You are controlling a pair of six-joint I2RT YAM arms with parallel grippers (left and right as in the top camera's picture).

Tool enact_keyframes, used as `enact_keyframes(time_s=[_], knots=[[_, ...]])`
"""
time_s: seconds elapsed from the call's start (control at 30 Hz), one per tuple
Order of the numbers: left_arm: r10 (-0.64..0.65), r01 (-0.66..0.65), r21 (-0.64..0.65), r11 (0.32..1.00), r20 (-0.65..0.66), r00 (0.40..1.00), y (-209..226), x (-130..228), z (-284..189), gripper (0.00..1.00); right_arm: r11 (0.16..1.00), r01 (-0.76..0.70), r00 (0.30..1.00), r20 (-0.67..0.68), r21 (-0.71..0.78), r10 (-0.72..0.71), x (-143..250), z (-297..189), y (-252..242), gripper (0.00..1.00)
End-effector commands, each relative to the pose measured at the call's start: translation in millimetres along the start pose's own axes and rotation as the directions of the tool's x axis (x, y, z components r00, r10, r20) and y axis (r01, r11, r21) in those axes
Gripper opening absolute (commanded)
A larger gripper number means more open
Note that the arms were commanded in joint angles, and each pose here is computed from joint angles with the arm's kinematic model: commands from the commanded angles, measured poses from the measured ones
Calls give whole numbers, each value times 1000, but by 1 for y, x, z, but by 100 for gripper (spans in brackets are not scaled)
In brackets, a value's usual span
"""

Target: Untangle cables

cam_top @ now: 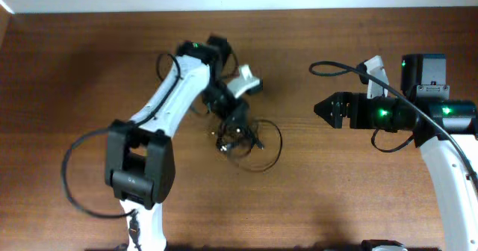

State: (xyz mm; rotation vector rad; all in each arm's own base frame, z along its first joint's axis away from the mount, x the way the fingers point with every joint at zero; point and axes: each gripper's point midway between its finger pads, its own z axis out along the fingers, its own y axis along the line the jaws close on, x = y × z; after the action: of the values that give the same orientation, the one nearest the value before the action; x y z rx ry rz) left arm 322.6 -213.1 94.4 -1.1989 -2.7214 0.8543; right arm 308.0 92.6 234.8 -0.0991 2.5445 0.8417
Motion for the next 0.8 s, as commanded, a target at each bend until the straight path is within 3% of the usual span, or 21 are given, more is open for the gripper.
enact_keyframes(time_s=[0.0,0.13,0.27,0.37,0.47,0.63,0.77], knots=[[-1,15,-66,998,213,977,-30,-61,-90,0,1000,5,1000,14,-15,-4,-5,-3,4,99],[22,29,-123,992,400,916,-65,-94,-166,0,999,13,999,37,-31,-12,-11,-3,7,100],[-6,81,-121,989,519,855,-87,-108,-207,0,988,-76,986,139,-133,95,-43,-7,24,89],[-42,115,-101,988,544,838,-89,-111,-212,0,976,-141,972,166,-167,169,-56,-2,40,81],[-66,139,-87,986,565,822,-88,-116,-215,0,937,-324,934,115,-128,339,-51,25,48,67],[-62,143,-93,985,589,806,-86,-122,-220,0,929,-345,938,-4,-138,347,-39,77,69,67],[-88,164,-70,984,609,788,-87,-127,-224,0,941,-290,956,2,-173,295,-48,104,79,66]])
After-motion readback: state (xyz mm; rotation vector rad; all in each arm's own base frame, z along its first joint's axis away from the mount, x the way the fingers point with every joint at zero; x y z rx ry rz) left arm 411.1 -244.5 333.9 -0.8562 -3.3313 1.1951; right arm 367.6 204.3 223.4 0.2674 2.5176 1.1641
